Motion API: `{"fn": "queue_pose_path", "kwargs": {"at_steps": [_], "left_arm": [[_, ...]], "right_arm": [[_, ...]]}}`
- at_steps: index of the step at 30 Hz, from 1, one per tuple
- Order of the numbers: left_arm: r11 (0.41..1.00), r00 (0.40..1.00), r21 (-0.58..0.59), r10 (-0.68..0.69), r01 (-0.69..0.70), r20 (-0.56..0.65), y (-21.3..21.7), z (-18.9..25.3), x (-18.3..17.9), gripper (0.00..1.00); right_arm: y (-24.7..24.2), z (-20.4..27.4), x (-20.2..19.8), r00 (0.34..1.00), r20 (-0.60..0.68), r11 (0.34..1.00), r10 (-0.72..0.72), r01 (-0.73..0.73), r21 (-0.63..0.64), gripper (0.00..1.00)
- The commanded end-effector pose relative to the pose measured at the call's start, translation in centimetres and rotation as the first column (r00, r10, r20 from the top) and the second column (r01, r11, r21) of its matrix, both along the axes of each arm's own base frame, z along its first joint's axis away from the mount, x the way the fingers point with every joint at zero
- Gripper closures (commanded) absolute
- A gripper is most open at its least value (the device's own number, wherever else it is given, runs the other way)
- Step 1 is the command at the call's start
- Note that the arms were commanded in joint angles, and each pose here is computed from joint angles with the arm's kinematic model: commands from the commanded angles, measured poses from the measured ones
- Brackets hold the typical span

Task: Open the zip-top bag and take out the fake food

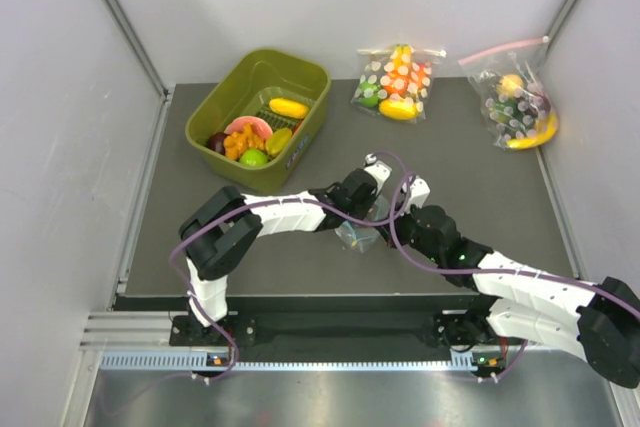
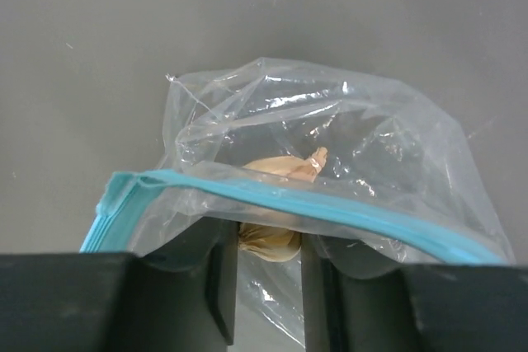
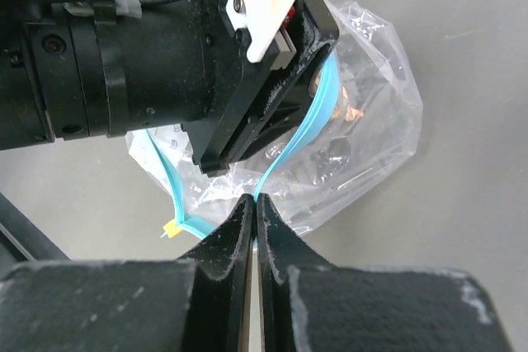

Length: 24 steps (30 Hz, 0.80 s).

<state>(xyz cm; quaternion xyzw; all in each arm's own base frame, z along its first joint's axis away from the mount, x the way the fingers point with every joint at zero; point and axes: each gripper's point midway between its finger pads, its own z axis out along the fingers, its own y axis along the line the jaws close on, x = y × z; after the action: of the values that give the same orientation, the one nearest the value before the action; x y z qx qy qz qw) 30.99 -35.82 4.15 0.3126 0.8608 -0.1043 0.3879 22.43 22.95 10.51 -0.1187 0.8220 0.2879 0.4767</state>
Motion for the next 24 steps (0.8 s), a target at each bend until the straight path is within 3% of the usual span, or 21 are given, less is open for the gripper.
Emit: {"fn": "queue_pose_path", "kwargs": {"at_steps": [1,4,11,18,24], "left_arm": [[1.0,1.0,-0.02,-0.01,0.01,-0.001,0.2,0.5,-0.6,0.77],[0.995,0.999,-0.097,-0.029,0.031,0.015,-0.5,2.7,-0.9,0.83],[0.963,0.997,-0.256,-0.077,0.078,0.015,-1.5,7.6,-2.5,0.83],[0.937,0.995,-0.337,-0.101,0.089,-0.018,-1.2,9.2,-3.9,0.84],[0.892,0.969,-0.415,-0.233,0.179,-0.083,-1.5,10.5,-6.8,0.85]], "right_arm": [[0.7,1.6,0.0,0.999,0.043,0.999,0.018,-0.02,0.036,1.0],[0.4,1.2,0.2,0.999,0.039,1.0,0.003,-0.004,0.019,1.0],[-0.4,0.4,0.7,0.999,0.03,0.999,-0.033,0.034,-0.021,1.0],[-1.1,0.0,1.2,0.997,0.021,0.996,-0.071,0.072,-0.044,1.0],[-2.0,-0.4,1.5,0.995,0.016,0.992,-0.103,0.104,-0.069,1.0]]}}
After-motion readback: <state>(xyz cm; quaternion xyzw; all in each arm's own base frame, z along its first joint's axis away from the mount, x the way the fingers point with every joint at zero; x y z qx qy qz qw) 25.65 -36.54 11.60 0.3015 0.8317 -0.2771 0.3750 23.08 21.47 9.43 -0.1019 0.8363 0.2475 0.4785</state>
